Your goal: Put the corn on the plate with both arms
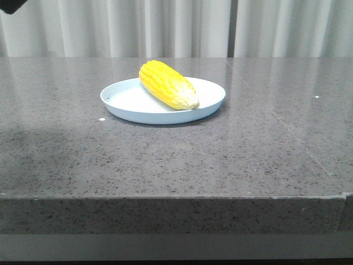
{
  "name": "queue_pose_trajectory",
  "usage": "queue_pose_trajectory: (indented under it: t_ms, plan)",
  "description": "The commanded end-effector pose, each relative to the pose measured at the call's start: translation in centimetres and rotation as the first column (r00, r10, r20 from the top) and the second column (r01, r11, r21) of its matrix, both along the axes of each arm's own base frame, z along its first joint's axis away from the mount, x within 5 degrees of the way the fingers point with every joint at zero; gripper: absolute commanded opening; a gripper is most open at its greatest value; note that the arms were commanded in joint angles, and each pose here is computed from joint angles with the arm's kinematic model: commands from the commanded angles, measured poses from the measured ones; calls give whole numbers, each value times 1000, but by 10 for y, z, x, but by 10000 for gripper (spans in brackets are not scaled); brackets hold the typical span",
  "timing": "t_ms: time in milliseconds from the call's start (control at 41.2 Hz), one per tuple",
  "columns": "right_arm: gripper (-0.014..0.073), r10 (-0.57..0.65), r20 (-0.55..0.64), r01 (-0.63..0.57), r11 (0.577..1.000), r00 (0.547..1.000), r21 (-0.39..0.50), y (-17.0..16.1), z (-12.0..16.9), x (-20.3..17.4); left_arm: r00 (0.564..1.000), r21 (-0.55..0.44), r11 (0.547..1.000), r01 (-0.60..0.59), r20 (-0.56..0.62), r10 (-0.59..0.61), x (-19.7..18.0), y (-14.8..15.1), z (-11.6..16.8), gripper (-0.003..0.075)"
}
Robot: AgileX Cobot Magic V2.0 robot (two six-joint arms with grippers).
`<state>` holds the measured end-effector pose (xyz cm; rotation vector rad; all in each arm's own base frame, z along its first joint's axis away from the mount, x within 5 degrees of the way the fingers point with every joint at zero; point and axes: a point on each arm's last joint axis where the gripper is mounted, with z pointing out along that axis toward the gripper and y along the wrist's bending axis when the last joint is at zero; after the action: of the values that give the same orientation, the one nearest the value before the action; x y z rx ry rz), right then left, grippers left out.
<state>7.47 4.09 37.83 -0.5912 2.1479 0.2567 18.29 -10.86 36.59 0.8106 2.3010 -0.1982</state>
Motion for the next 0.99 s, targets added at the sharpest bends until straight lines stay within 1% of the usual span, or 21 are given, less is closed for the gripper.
queue_pose_trajectory:
  t_ms: [0, 48, 97, 218, 242, 315, 412, 970]
  plan:
    - [321, -4, 74, 2, 1000, 997, 30, 0, 11, 2, 997, -58, 998, 2, 71, 3, -3, -1, 15, 472]
    - [209, -4, 74, 2, 1000, 997, 30, 0, 11, 2, 997, -58, 998, 2, 71, 3, -3, -1, 15, 414]
    - [119, -4, 74, 2, 1000, 997, 30, 0, 11, 2, 997, -58, 998, 2, 71, 3, -3, -1, 15, 350]
    - [-50, -4, 74, 2, 1000, 997, 30, 0, 11, 2, 997, -58, 998, 2, 71, 3, -3, -1, 15, 186]
    - [-73, -4, 74, 2, 1000, 997, 30, 0, 11, 2, 997, -58, 998, 2, 71, 3, -3, -1, 15, 159]
    - [-66, -4, 74, 2, 1000, 997, 30, 0, 11, 2, 997, -58, 998, 2, 71, 3, -3, -1, 15, 67]
    - [-69, -5, 79, 2, 999, 997, 33, 0, 12, 2, 997, -58, 998, 2, 71, 3, -3, -1, 15, -22]
    - [-70, -5, 80, 2, 999, 997, 33, 0, 12, 2, 997, -59, 998, 1, 76, 3, -2, -1, 15, -20]
